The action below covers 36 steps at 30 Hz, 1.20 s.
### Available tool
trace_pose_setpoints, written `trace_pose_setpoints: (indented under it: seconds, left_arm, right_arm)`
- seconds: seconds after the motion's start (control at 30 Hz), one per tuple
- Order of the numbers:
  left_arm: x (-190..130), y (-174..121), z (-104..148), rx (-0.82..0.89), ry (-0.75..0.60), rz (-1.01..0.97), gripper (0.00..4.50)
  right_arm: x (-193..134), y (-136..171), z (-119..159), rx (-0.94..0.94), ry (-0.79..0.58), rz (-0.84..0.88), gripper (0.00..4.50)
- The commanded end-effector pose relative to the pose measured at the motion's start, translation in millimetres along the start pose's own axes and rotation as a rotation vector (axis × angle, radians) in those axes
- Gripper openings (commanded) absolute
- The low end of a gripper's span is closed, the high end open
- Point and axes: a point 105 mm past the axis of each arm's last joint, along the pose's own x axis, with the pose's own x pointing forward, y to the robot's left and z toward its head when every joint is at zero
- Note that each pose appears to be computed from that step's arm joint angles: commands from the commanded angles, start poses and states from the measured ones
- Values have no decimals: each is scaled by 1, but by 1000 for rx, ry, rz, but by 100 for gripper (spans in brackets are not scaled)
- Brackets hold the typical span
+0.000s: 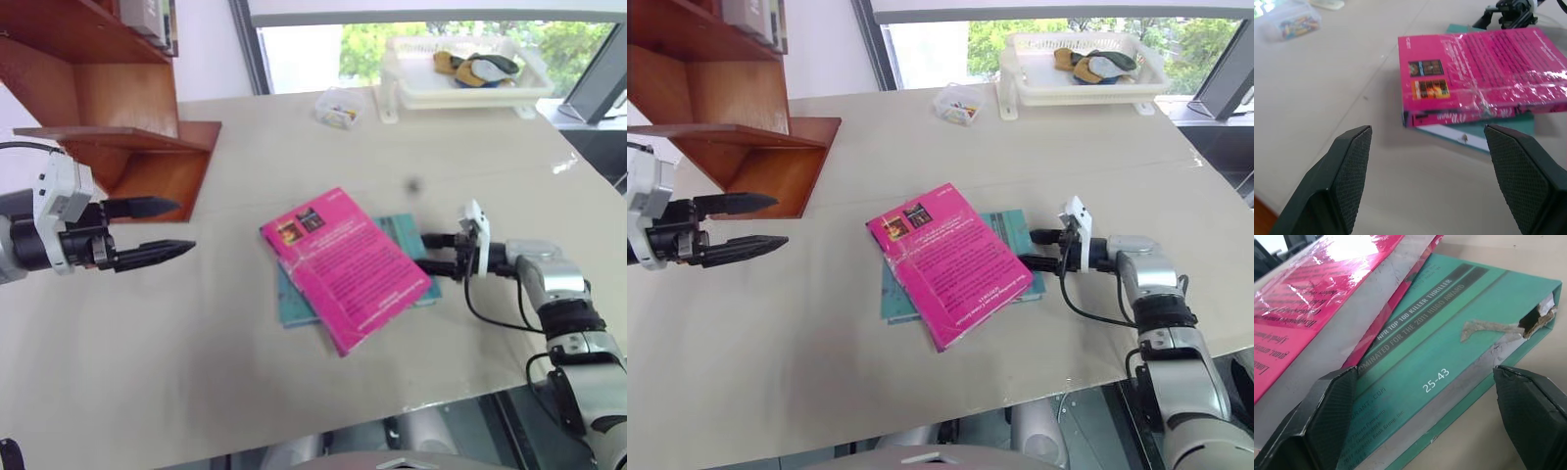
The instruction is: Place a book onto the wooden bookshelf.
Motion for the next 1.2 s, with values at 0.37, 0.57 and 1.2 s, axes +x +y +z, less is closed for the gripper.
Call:
trace_pose_setpoints:
  seconds: [0.37,0.57,1.2]
  left_arm:
    - [-6,-13,12,3,-15,-58,387]
    - [-4,-12,11,6,-16,-61,387]
    - [-7,-18,7,-10,-5,-74,387]
  right_arm:
    - [-63,-20,7,-81,33,-293,450]
    - [-66,-24,12,-59,-20,-338,450]
    - [-38,21,31,-327,-26,-230,450]
